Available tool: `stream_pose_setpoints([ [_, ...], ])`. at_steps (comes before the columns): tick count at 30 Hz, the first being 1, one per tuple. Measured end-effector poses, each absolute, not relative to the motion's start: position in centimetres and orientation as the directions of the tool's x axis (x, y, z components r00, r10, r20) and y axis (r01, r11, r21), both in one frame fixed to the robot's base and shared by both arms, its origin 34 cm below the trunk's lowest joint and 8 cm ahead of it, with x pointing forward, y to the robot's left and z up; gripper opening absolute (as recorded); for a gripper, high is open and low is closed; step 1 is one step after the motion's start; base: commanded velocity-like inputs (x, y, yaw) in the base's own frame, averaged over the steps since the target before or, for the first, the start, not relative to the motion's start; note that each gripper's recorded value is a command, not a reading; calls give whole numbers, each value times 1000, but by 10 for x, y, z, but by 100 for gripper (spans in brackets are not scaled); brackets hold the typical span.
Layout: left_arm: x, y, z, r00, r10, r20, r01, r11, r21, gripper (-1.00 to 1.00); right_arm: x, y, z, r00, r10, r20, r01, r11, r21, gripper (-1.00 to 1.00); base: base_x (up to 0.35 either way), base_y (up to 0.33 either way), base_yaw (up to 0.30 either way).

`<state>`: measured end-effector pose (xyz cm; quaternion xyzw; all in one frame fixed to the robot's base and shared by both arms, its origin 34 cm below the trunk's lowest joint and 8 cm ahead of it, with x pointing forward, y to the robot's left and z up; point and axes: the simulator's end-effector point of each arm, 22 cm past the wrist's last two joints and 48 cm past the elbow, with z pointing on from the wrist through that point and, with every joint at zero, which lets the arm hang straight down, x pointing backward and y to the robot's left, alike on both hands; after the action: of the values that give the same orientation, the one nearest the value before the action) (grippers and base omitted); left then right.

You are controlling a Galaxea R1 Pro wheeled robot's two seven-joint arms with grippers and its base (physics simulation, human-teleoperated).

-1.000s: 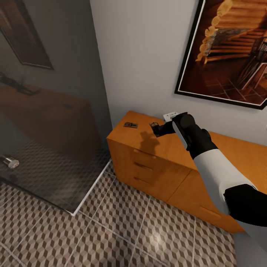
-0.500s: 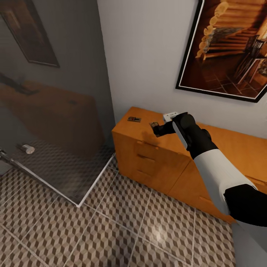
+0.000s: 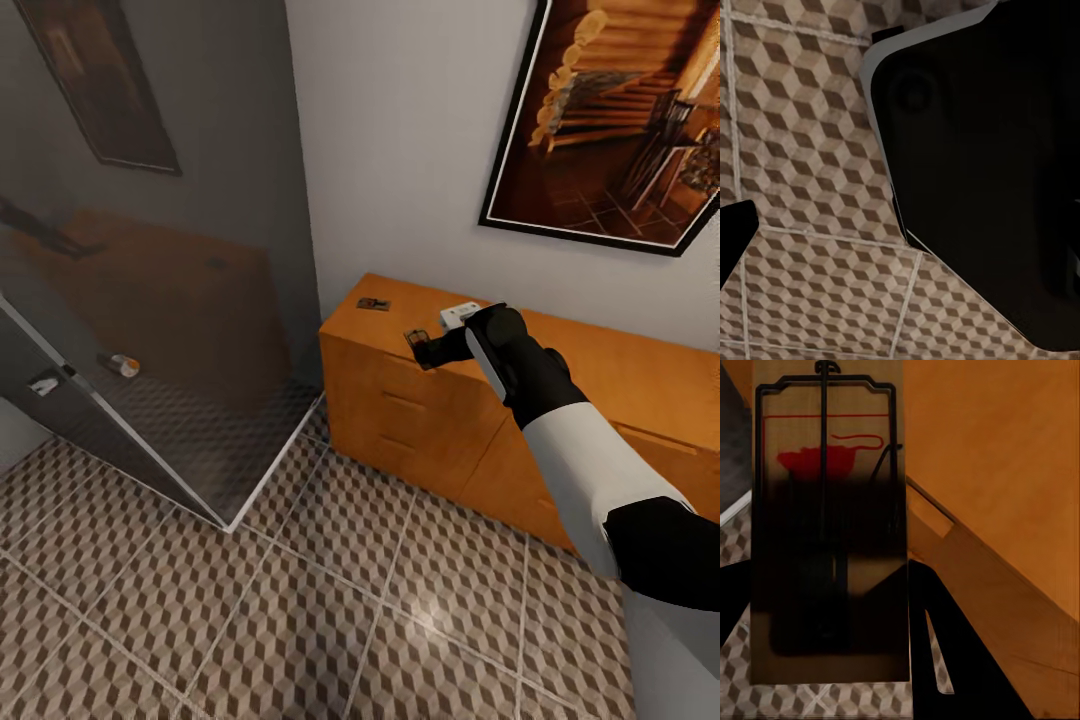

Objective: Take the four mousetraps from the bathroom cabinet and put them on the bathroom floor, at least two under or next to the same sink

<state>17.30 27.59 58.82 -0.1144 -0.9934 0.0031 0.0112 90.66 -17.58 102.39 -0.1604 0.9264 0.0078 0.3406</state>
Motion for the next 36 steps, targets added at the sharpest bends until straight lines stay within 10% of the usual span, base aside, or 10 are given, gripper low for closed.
stream_pose_setpoints([
  [36, 173, 277, 588, -974, 227, 21, 227, 974, -7, 100, 902, -178, 1015, -726, -293, -622, -301, 949, -95, -100, -181, 70, 0],
])
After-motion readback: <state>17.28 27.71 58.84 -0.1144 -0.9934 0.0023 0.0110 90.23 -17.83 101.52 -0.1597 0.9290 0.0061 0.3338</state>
